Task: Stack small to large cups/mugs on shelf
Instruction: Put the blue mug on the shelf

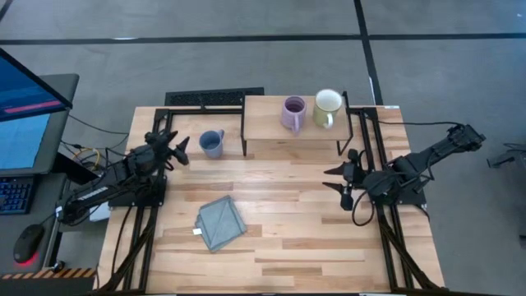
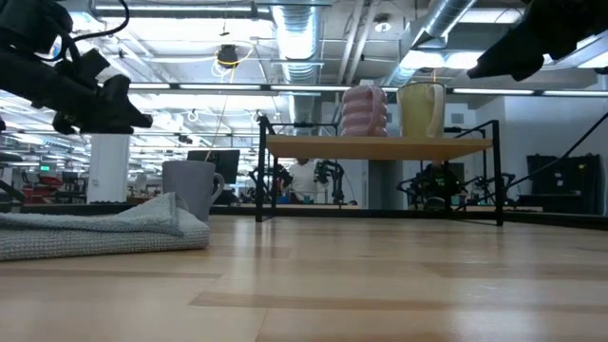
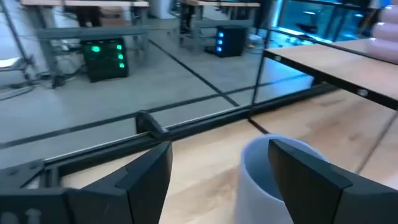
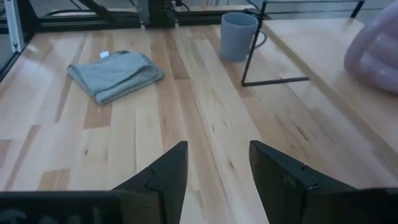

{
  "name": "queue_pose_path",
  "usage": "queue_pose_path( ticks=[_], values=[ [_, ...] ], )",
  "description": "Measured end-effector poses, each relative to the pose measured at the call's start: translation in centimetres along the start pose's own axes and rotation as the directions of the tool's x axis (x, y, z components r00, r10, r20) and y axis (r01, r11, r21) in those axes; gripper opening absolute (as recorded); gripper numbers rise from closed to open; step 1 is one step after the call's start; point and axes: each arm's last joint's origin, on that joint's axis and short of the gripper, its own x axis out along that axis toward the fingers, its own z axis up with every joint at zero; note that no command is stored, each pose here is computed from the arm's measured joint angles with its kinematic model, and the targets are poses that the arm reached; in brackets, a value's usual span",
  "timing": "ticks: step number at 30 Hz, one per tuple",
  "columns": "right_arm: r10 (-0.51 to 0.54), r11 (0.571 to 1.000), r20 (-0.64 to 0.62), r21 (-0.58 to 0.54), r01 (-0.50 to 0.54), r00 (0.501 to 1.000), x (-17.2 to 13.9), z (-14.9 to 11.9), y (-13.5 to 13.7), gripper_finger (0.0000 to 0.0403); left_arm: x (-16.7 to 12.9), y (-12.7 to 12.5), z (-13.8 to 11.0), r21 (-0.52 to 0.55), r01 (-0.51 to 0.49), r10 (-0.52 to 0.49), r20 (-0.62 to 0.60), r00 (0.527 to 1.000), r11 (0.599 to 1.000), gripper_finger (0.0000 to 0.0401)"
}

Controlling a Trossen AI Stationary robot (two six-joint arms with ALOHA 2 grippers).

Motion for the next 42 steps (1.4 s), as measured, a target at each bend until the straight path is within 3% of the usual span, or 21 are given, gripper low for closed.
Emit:
queue_pose_path(
  ticks=[4, 8, 15, 22, 32, 42],
  values=[
    [-0.022, 1.0, 0.006, -0.005, 0.022, 1.0, 0.0, 0.0, -0.1, 0.0193, 0.1, -0.4, -0.1, 0.0, 0.123, -0.123, -0.035, 0.992, 0.992, 0.0257],
    [-0.025, 1.0, 0.006, -0.006, 0.025, 1.0, 0.0, 0.0, -0.1, 0.0193, 0.5, -0.8, -0.2, 0.014, 0.158, -0.157, -0.068, 0.985, 0.987, 0.0257],
    [-0.027, 1.0, 0.003, -0.008, 0.027, 1.0, 0.0, 0.0, -0.1, 0.0193, 1.6, -1.6, 0.2, 0.065, 0.171, -0.167, -0.064, 0.984, 0.983, 0.0257],
    [-0.03, 0.999, -0.004, -0.013, 0.03, 1.0, 0.0, -0.1, -0.1, 0.0193, 2.7, -1.8, 1.4, 0.083, 0.083, -0.075, -0.095, 0.993, 0.993, 0.0257],
    [-0.032, 0.999, -0.011, -0.019, 0.031, 0.999, 0.0, -0.2, -0.1, 0.0193, 4.8, -2.4, 3.5, 0.16, 0.163, -0.127, -0.213, 0.969, 0.974, 0.0257],
    [-0.034, 0.999, -0.021, -0.026, 0.034, 0.999, 0.0, -0.3, -0.2, 0.0193, 8.2, -2.7, 5.9, 0.21, 0.156, -0.088, -0.3, 0.95, 0.965, 0.0257]
  ],
)
